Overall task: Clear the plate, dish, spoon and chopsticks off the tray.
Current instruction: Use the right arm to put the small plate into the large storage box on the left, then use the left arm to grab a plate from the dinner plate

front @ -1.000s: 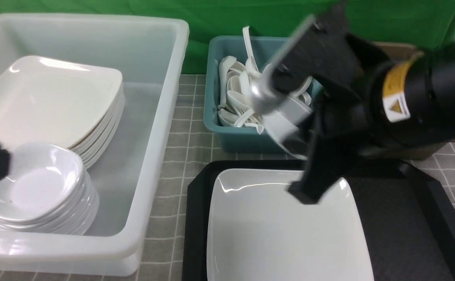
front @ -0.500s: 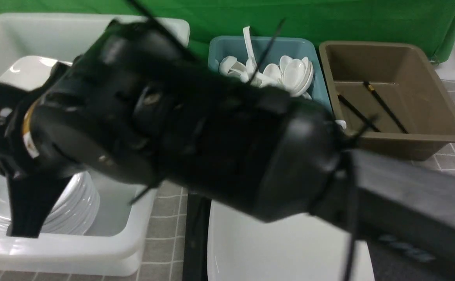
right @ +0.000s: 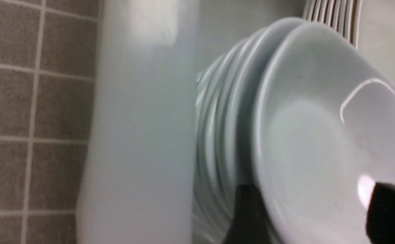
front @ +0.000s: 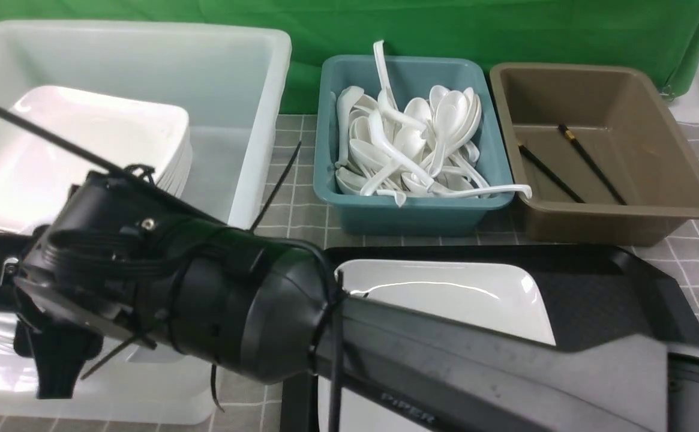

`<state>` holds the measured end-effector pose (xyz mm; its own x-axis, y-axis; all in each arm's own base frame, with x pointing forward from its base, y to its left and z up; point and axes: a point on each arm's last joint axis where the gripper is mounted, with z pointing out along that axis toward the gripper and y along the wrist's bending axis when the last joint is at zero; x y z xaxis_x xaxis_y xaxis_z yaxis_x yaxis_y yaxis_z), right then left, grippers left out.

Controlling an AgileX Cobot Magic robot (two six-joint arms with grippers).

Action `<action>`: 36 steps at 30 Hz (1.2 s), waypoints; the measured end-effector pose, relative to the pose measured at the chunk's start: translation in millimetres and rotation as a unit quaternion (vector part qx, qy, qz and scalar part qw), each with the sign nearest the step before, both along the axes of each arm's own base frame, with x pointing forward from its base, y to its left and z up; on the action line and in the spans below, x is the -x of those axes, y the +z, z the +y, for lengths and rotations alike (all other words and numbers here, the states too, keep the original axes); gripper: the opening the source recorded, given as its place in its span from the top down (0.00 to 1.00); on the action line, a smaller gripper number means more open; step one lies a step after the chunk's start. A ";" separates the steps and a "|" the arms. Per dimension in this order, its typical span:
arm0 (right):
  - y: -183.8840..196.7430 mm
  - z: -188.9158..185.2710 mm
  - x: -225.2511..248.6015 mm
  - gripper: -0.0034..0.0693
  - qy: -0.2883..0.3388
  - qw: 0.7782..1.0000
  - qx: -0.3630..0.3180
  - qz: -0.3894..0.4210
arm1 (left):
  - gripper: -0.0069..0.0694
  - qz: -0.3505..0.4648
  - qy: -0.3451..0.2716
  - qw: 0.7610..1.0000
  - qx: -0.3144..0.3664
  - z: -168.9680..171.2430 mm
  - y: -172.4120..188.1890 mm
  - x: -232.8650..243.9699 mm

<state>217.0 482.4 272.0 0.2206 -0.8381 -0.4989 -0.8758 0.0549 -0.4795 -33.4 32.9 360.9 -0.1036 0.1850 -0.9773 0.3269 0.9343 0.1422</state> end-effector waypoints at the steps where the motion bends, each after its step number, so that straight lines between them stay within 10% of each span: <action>1: 4.2 -5.0 1.4 0.21 -0.010 1.000 0.012 0.010 | 0.88 0.000 0.000 1.000 0.000 0.0 0.0 0.0; 5: 36.1 -32.7 10.5 0.20 -0.053 0.996 0.054 0.043 | 0.88 0.002 0.000 1.000 0.000 -0.4 0.1 -0.7; 15: 135.8 -132.5 25.9 0.81 -0.196 0.975 -0.011 0.103 | 0.88 0.139 -0.086 0.985 -0.056 -46.3 1.5 -56.2; 23: 144.2 -268.7 89.5 0.87 -0.274 0.950 -0.029 0.149 | 0.88 0.240 -0.197 0.943 -0.119 -99.6 -12.9 -121.9; 29: 115.1 -356.6 131.7 0.87 -0.329 0.923 -0.080 0.182 | 0.88 0.270 -0.298 0.888 -0.221 -151.7 -48.9 -169.9; 36: 94.5 -421.5 163.1 0.87 -0.348 0.898 -0.179 0.201 | 0.87 0.292 -0.435 0.761 -0.383 -224.0 -123.2 -182.6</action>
